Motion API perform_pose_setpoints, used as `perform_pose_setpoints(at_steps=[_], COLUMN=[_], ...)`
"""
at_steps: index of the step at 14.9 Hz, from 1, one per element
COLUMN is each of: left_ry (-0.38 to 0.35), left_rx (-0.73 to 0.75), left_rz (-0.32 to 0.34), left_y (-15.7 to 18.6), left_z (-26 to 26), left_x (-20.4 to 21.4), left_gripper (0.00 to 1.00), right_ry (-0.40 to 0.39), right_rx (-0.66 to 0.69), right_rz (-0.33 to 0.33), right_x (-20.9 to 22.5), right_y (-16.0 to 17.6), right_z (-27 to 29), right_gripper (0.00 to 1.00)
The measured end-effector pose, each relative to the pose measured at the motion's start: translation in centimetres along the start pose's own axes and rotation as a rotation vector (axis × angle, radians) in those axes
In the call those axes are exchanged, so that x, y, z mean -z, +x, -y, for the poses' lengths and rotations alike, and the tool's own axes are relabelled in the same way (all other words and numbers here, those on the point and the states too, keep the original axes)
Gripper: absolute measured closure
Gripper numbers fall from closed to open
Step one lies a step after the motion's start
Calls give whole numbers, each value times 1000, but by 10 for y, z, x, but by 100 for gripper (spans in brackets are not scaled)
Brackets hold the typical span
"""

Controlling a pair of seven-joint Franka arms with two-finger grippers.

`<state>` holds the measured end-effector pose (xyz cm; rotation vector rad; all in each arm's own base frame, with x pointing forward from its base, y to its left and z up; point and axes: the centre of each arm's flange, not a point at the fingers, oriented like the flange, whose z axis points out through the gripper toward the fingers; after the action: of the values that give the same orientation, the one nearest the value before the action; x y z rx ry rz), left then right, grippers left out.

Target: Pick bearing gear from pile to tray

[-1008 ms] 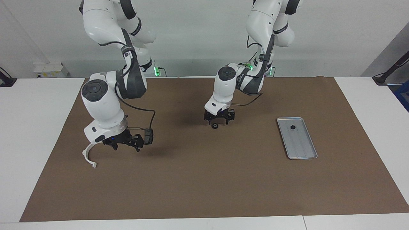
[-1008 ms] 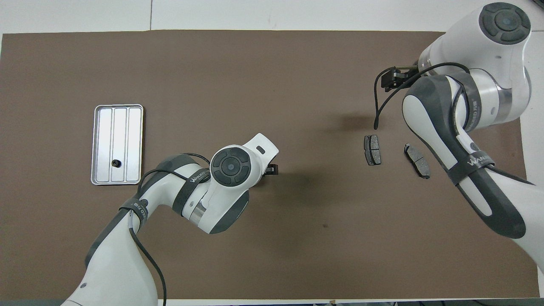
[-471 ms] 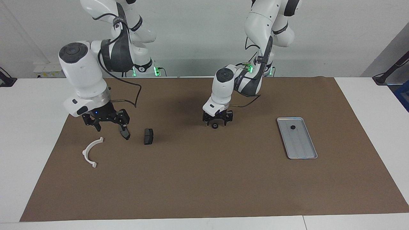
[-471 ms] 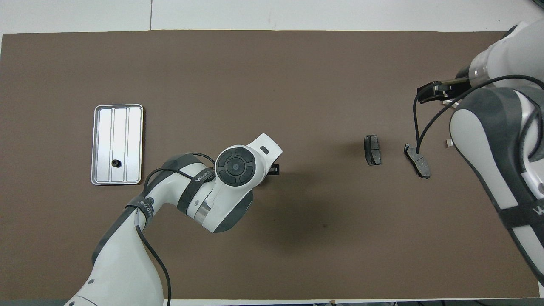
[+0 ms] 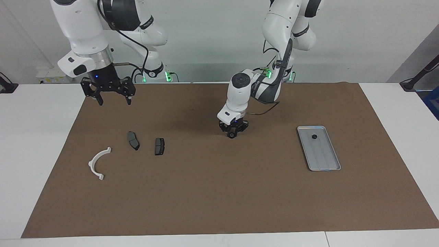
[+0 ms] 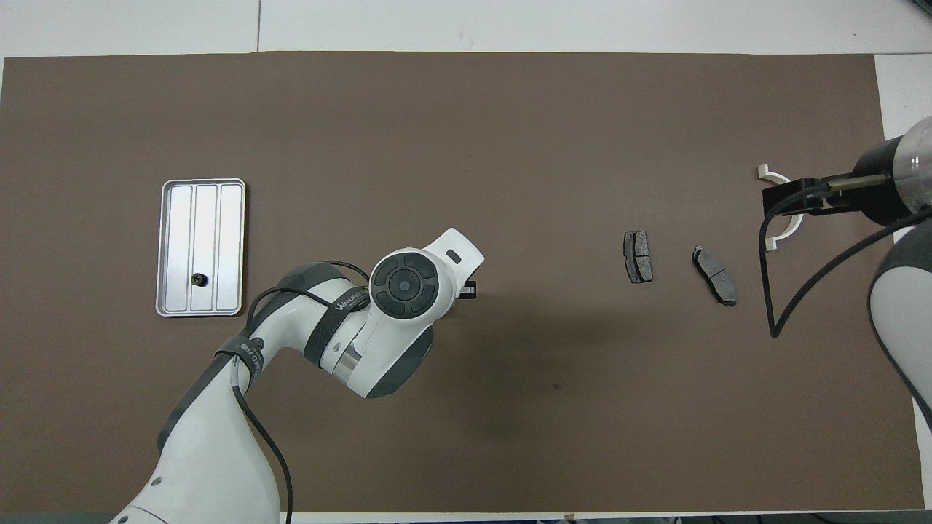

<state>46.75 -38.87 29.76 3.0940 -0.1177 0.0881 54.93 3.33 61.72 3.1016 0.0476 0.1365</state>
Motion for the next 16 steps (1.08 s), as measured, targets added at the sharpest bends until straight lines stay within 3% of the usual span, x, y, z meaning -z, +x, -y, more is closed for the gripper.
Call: perform_pose_setpoints(at_steps=[3, 6, 9, 12, 14, 16], left_ry=[43, 87, 88, 40, 40, 44], left_rx=[-8, -21, -94, -165, -172, -180], left_rz=[-13, 1, 49, 39, 10, -20], left_y=[16, 64, 99, 99, 99, 103], left_z=[11, 75, 214, 360, 405, 407], left_x=[10, 57, 141, 199, 196, 163], left_gripper=[66, 66, 66, 66, 66, 66], right_ry=[9, 14, 64, 68, 68, 66], right_rx=[-4, -15, -62, -71, -74, -76], right_rz=[18, 23, 40, 53, 56, 58], right_x=[6, 7, 7, 6, 5, 4], right_y=[-10, -11, -13, -15, -15, -15], right_z=[2, 8, 14, 13, 11, 10], right_gripper=[0, 0, 0, 0, 0, 0])
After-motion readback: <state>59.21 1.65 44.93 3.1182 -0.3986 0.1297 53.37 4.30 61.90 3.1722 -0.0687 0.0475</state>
